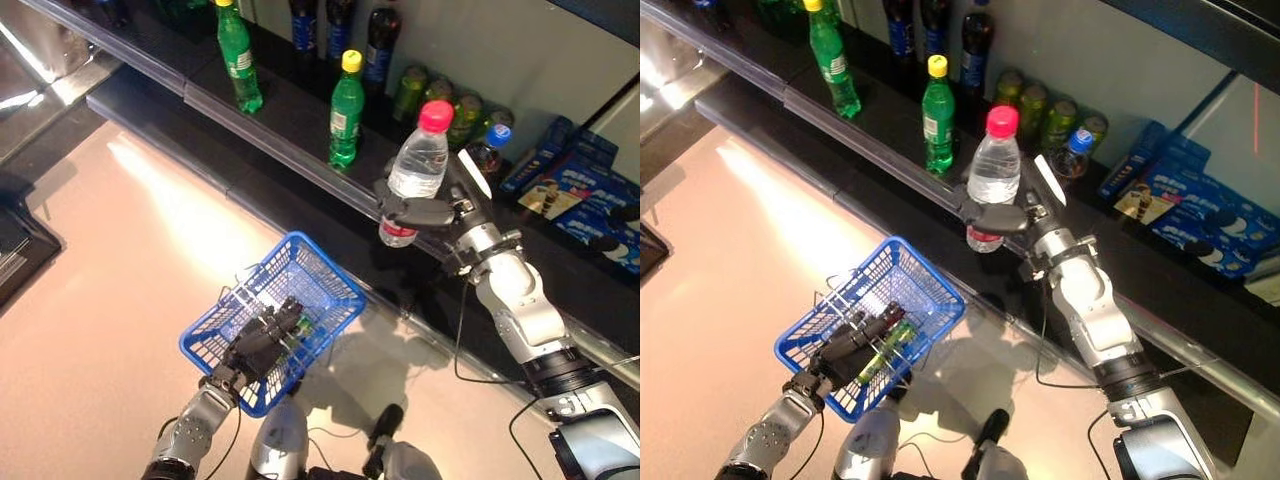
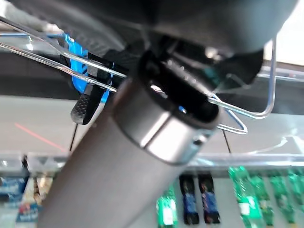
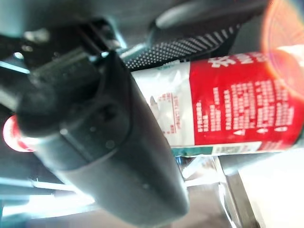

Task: Pick up the drink and place into the basket.

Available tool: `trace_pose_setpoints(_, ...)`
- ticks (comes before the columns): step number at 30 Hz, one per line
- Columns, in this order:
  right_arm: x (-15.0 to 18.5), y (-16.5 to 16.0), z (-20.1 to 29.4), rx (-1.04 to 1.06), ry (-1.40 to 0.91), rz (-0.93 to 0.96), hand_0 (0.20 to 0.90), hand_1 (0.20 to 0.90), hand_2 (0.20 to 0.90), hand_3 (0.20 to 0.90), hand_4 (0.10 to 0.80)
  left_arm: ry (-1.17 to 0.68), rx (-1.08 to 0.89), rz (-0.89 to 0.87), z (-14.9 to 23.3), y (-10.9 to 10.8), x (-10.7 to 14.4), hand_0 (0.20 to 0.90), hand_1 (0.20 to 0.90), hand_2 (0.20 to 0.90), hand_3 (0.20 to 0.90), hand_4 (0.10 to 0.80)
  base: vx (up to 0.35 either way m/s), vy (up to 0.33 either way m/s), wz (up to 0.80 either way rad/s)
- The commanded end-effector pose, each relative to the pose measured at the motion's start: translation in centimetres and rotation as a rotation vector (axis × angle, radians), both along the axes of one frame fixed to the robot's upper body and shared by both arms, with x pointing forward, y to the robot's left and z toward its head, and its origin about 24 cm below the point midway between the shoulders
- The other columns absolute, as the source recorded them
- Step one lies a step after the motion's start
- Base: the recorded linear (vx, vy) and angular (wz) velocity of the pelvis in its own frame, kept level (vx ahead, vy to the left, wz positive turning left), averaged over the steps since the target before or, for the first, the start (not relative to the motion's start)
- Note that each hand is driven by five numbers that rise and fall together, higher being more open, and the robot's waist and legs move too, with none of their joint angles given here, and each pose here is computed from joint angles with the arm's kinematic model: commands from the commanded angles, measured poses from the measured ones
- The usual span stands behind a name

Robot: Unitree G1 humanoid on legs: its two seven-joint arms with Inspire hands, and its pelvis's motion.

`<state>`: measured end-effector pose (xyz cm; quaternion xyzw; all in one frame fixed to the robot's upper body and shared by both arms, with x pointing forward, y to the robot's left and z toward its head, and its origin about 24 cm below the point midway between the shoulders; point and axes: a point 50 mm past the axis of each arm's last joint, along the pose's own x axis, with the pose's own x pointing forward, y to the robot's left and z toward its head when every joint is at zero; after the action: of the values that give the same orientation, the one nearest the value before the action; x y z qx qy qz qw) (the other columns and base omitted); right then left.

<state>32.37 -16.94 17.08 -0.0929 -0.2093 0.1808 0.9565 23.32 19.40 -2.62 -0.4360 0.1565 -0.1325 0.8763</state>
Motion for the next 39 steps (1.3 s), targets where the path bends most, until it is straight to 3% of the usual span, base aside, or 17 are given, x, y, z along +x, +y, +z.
trace_pose_setpoints(1, -1.6, 2.8, 3.5, 0.133, -0.204, 0.161, 0.300, 0.300, 0.300, 0.200, 0.100, -0.462, -0.173, -0.113, 8.3, -3.1, 2.5, 0.300, 0.300, 0.300, 0.200, 0.100, 0.006, -0.052, 0.22)
trace_pose_setpoints(17, -2.4, 6.4, 2.4, 0.099, -0.191, 0.259, 0.300, 0.300, 0.300, 0.200, 0.100, -0.641, -0.187, -0.260, 14.1, -5.3, 1.8, 0.300, 0.300, 0.300, 0.200, 0.100, 0.020, -0.032, 0.12)
trace_pose_setpoints(39, -3.0, 9.6, 0.4, 0.013, -0.139, 0.346, 0.300, 0.300, 0.300, 0.200, 0.100, -0.755, -0.201, -0.550, 17.4, -8.7, -0.3, 0.300, 0.300, 0.300, 0.200, 0.100, 0.011, -0.012, 0.10)
